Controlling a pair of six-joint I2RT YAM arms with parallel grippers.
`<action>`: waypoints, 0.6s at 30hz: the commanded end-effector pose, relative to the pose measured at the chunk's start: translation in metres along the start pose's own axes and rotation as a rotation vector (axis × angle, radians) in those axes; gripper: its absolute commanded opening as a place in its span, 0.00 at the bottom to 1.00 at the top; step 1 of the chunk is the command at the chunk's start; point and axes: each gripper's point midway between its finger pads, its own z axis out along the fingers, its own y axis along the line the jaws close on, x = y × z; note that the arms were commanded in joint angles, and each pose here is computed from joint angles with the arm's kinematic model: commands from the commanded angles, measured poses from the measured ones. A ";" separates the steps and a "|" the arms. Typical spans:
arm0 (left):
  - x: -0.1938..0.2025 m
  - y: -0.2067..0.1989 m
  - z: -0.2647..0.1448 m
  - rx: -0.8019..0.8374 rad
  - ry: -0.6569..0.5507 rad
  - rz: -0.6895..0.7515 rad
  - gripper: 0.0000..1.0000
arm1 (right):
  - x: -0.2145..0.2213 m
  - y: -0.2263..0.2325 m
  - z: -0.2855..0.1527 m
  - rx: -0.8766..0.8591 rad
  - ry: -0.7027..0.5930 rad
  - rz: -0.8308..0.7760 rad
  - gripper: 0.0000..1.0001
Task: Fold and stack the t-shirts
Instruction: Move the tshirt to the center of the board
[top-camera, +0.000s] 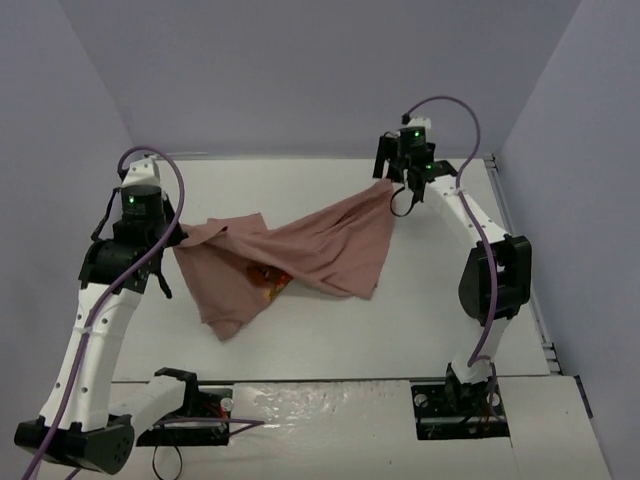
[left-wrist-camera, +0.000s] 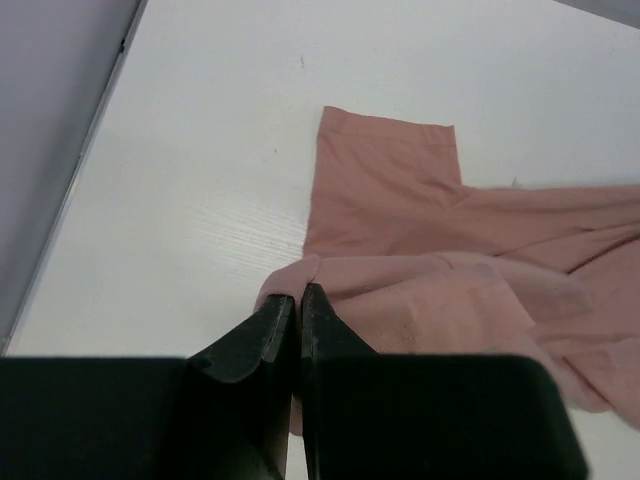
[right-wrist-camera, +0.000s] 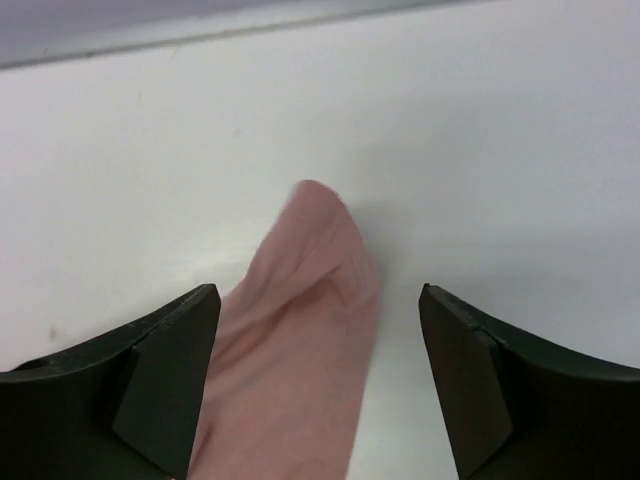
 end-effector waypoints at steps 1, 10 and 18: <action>-0.032 -0.021 0.016 0.058 -0.079 -0.007 0.00 | -0.018 0.010 -0.004 -0.023 0.008 -0.032 0.86; -0.011 -0.047 0.051 0.137 -0.007 -0.041 0.00 | 0.093 0.012 -0.065 -0.131 0.219 0.063 0.83; 0.008 -0.046 0.060 0.136 0.042 -0.024 0.00 | 0.187 0.041 -0.102 -0.137 0.295 0.024 0.79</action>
